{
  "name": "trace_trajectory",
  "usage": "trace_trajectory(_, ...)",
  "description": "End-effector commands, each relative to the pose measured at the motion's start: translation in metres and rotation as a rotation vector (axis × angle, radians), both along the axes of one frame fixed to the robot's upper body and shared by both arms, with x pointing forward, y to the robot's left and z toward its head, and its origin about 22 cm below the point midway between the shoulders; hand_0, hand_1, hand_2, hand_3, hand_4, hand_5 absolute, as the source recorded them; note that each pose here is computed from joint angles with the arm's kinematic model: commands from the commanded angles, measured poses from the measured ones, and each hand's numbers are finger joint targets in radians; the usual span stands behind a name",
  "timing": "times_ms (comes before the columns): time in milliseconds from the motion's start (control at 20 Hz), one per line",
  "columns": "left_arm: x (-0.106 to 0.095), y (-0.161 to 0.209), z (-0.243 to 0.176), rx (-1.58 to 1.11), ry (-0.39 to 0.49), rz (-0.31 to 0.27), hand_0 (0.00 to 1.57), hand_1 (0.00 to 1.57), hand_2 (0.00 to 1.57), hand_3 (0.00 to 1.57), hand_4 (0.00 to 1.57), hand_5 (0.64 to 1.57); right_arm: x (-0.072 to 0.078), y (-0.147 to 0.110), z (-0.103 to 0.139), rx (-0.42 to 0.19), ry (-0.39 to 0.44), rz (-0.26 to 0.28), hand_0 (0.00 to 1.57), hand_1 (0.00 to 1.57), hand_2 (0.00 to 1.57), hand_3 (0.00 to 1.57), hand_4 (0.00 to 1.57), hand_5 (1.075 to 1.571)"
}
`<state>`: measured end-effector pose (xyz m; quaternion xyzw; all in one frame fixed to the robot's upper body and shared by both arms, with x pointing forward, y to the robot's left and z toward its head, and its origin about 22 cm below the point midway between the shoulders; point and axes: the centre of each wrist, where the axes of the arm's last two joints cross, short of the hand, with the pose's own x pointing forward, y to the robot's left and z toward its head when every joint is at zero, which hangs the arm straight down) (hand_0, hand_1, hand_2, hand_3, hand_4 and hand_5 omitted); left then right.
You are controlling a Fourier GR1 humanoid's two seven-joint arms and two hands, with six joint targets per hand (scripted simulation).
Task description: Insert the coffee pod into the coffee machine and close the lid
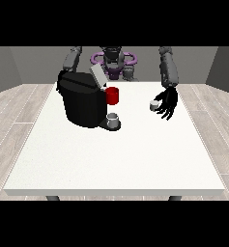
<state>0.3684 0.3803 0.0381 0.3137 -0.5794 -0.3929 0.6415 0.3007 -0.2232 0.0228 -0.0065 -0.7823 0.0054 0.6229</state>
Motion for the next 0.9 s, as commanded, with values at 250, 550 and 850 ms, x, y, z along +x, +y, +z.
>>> trace_trajectory(250, 0.005, -0.063, -0.036, -0.019, 0.105, -0.091, 1.21, 1.21, 1.3, 1.2, 0.14, 1.571, 0.001, -0.021, -0.025, 0.011, 0.075, -0.029, 0.0, 0.0, 0.0, 0.0, 0.41, 1.571)
trace_trajectory(550, 0.006, -0.034, -0.026, -0.043, 0.017, -0.136, 1.53, 1.53, 1.51, 1.41, 0.71, 1.571, -0.01, 0.004, -0.027, 0.041, 0.078, -0.041, 0.0, 0.0, 0.0, 0.0, 0.39, 1.571)
trace_trajectory(850, 0.012, -0.034, -0.017, -0.11, -0.021, -0.162, 1.37, 1.37, 1.38, 1.33, 0.66, 1.571, -0.013, -0.02, -0.042, 0.04, 0.104, -0.043, 0.0, 0.0, 0.0, 0.0, 0.28, 1.571)
